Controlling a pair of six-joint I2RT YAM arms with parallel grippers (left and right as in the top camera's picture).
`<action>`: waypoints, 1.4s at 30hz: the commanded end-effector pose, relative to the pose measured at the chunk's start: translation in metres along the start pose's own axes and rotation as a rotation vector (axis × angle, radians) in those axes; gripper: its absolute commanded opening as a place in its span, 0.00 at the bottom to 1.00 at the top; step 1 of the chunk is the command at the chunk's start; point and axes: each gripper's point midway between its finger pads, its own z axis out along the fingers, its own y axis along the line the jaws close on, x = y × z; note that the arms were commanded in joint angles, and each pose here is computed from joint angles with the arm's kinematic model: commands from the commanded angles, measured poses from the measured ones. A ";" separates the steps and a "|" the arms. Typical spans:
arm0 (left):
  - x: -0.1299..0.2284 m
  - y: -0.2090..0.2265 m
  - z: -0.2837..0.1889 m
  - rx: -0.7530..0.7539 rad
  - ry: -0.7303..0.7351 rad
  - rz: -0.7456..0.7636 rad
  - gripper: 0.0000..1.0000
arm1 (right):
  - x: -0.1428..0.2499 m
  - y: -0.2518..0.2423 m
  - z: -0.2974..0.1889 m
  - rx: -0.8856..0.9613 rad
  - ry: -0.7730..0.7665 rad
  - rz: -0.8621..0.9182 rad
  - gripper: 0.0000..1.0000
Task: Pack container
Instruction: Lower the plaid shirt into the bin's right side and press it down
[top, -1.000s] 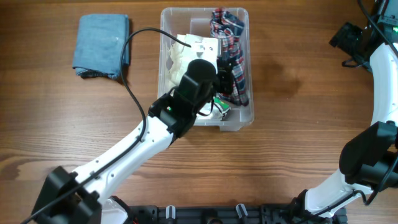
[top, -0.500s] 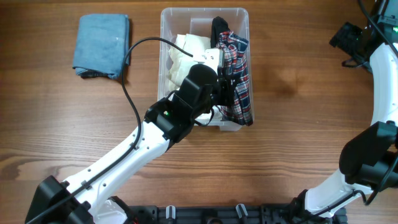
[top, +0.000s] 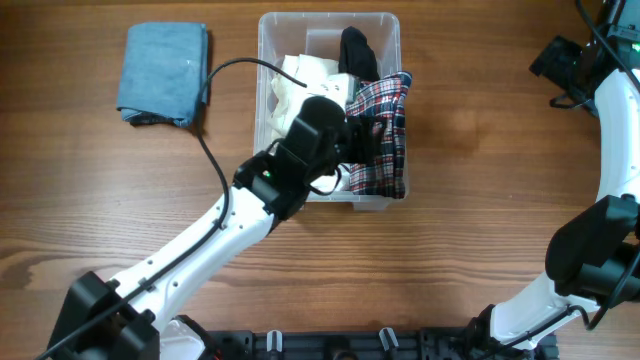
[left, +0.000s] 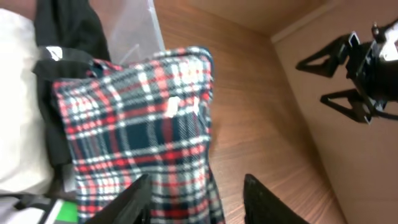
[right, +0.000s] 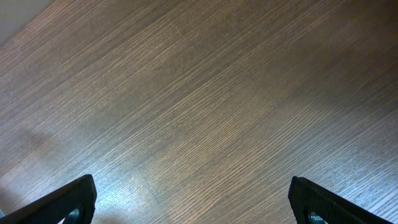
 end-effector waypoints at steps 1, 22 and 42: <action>-0.017 -0.027 -0.003 0.154 -0.005 0.016 0.38 | 0.003 0.001 0.006 -0.003 0.015 0.013 1.00; -0.026 -0.075 -0.020 -0.019 0.199 0.612 0.04 | 0.003 0.001 0.006 -0.003 0.015 0.013 1.00; 0.045 -0.025 0.079 -0.098 0.405 0.640 0.04 | 0.003 0.001 0.006 -0.003 0.015 0.013 1.00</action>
